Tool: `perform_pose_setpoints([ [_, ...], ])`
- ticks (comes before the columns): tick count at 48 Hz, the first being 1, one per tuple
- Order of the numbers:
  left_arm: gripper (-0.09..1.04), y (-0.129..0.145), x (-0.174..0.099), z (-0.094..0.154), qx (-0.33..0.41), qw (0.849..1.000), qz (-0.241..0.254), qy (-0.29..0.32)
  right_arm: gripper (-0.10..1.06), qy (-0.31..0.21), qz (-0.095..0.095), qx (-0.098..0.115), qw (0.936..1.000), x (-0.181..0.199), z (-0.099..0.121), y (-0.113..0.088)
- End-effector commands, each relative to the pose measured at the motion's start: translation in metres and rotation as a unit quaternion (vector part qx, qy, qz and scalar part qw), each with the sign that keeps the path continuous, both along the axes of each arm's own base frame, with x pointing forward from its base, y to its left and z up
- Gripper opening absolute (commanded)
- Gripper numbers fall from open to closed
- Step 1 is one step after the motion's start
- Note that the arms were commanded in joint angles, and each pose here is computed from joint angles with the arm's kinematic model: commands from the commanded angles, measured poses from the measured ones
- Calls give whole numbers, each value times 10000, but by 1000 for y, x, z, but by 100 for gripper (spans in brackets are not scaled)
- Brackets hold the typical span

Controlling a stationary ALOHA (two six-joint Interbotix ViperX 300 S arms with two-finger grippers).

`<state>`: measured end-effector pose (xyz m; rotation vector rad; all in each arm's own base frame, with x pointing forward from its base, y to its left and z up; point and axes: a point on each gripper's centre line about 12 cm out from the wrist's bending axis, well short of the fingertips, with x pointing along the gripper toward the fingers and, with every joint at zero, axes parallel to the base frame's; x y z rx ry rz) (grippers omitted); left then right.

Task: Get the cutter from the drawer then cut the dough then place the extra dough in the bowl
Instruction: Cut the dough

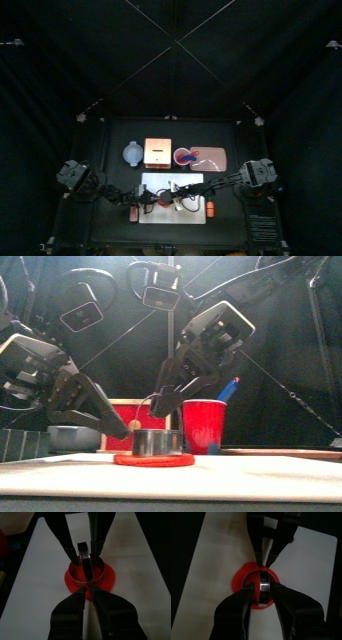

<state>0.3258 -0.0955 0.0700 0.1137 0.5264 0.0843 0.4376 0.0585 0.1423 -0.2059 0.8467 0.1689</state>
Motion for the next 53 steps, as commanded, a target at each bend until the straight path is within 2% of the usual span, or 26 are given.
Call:
perform_pose_setpoints([
  [1,60,-4,8,4,-33,9999,6,-113,72,-279,-36,57,9996,4,22,-1],
  [13,59,-6,8,-4,-102,9999,17,108,72,-265,10,39,9996,2,21,1],
  [23,54,1,3,-11,-274,9983,314,397,72,-296,-1,45,9996,6,25,1],
  [53,52,1,4,-11,-261,9984,299,399,67,-260,-34,32,9997,7,29,-1],
])
